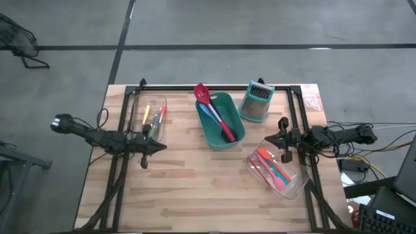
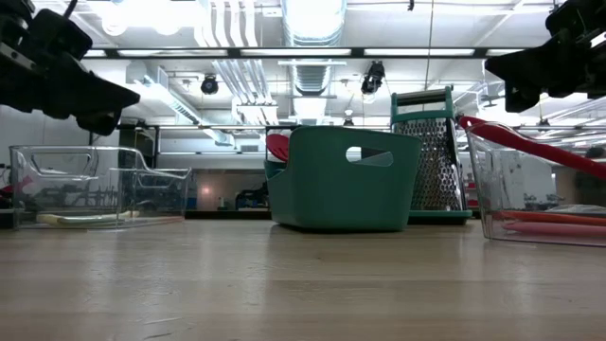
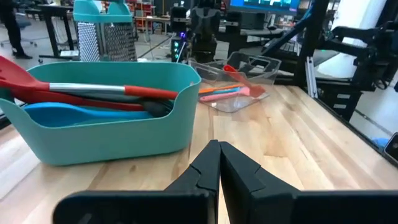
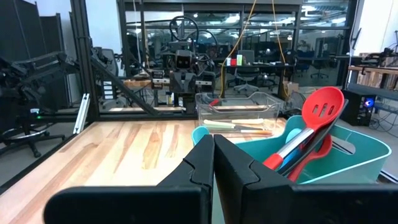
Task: Pick & Place Kitchen Items
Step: Return to Home Position
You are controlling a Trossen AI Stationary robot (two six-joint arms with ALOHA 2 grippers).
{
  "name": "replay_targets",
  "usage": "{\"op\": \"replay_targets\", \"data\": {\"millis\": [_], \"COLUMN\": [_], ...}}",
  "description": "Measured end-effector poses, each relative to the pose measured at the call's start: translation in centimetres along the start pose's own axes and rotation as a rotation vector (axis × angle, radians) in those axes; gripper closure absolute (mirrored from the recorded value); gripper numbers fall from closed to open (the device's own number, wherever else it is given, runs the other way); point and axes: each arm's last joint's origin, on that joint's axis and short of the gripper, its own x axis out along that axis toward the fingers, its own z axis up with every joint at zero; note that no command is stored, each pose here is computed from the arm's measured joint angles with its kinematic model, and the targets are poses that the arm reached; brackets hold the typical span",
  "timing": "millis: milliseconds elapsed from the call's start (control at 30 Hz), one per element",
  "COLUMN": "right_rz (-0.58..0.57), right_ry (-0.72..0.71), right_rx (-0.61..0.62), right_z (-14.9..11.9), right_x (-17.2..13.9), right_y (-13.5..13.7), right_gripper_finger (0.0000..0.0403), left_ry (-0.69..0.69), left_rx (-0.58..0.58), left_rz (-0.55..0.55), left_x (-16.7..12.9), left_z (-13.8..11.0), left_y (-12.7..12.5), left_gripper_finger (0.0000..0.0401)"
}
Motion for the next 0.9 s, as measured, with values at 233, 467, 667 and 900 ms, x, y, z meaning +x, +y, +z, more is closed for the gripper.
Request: {"op": "replay_targets", "data": {"millis": [233,467,667,900], "right_rz": [0.000,0.000,0.000,0.000], "right_ry": [0.001,0.001,0.001,0.001], "right_rx": [-0.001,0.000,0.000,0.001], "right_z": [-0.01,-0.01,-0.01,-0.01], "right_x": [0.00,0.00,0.00,0.00], "right_y": [0.00,0.00,0.00,0.00], "right_gripper_finger": [0.0394,0.0394,0.0394,0.0394], "left_ry": [-0.016,-0.022,-0.023,-0.024], "left_rx": [-0.007,-0.009,-0.009,-0.009], "left_rz": [-0.004,-0.005,-0.005,-0.005], "left_x": [0.01,0.00,0.00,0.00], "left_z": [0.15,0.20,0.23,0.24], "left_y": [-0.02,-0.03,-0.03,-0.03], "left_gripper_finger": [0.0389,0.0389,0.0389,0.0389]}}
